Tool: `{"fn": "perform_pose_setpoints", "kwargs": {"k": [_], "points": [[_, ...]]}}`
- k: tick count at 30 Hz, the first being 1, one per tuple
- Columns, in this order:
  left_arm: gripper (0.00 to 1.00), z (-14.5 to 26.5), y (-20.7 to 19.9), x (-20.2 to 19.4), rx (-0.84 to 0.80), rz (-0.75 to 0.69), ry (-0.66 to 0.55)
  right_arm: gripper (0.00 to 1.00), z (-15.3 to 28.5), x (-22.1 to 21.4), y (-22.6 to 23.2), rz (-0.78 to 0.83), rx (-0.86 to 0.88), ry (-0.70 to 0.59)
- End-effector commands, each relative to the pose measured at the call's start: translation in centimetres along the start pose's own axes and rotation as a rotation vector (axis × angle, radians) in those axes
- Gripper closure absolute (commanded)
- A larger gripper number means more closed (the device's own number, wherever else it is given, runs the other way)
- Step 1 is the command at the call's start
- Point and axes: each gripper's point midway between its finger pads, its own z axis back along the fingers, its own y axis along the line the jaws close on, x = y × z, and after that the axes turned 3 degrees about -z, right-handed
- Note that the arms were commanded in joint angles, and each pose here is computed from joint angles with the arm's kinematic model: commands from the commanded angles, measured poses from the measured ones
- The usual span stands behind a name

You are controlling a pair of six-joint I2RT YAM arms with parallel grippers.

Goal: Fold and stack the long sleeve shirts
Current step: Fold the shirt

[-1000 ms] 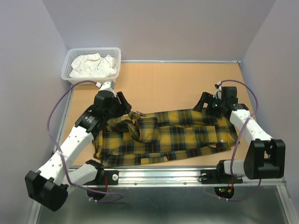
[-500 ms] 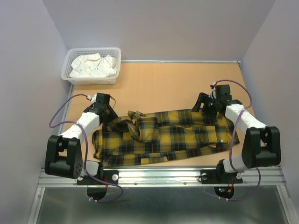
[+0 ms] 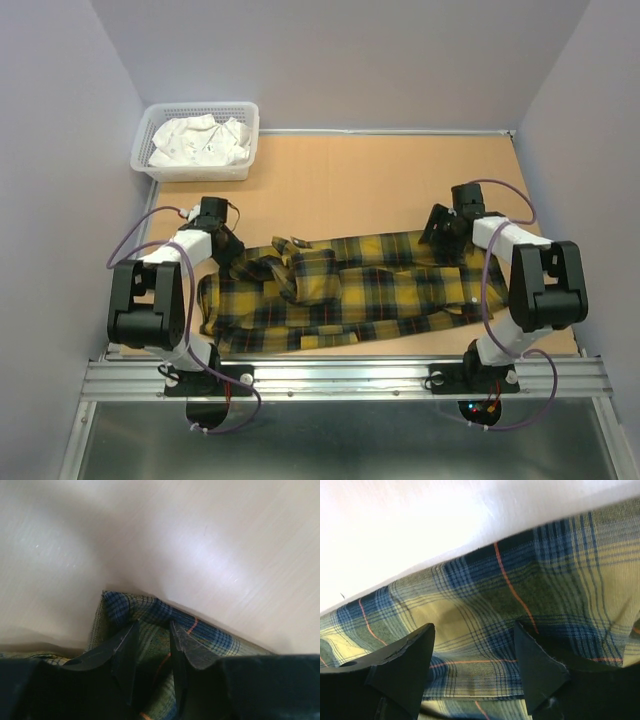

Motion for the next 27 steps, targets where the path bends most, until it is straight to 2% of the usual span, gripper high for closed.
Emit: {"fn": "perform_pose_setpoints", "kwargs": {"k": [1, 6, 10, 15, 19, 22, 25, 26, 27], "points": [[0.59, -1.4, -0.8, 1.2, -0.013, 0.019, 0.011, 0.3, -2.1, 2.3, -0.9, -0.036, -0.07, -0.076], [0.61, -3.2, -3.5, 3.4, -0.099, 0.044, 0.04, 0.3, -4.6, 5.7, -1.2, -0.056, -0.095, -0.116], [0.61, -2.9, -6.3, 6.9, -0.165, 0.05, -0.009, 0.3, -5.9, 9.3, 0.2, -0.024, -0.074, -0.156], [0.56, -0.6, -7.3, 8.4, -0.214, 0.032, -0.052, 0.29, -2.8, 12.1, 4.9, 0.083, 0.099, -0.205], [0.46, 3.2, -6.6, 8.6, -0.26, 0.007, -0.136, 0.25, 1.8, 11.9, 9.5, 0.205, 0.28, -0.233], [0.31, 5.7, -5.4, 8.7, -0.276, -0.071, -0.213, 0.22, 5.0, 10.3, 14.2, 0.318, 0.451, -0.223], [0.23, 8.3, -4.5, 9.0, -0.294, -0.124, -0.303, 0.19, 6.9, 9.7, 17.1, 0.337, 0.566, -0.196], [0.12, 8.8, -3.9, 9.5, -0.27, -0.13, -0.342, 0.18, 7.4, 8.6, 18.7, 0.359, 0.616, -0.169], [0.11, 10.2, -3.6, 10.1, -0.282, -0.166, -0.402, 0.17, 7.7, 8.0, 19.7, 0.364, 0.64, -0.155]]}}
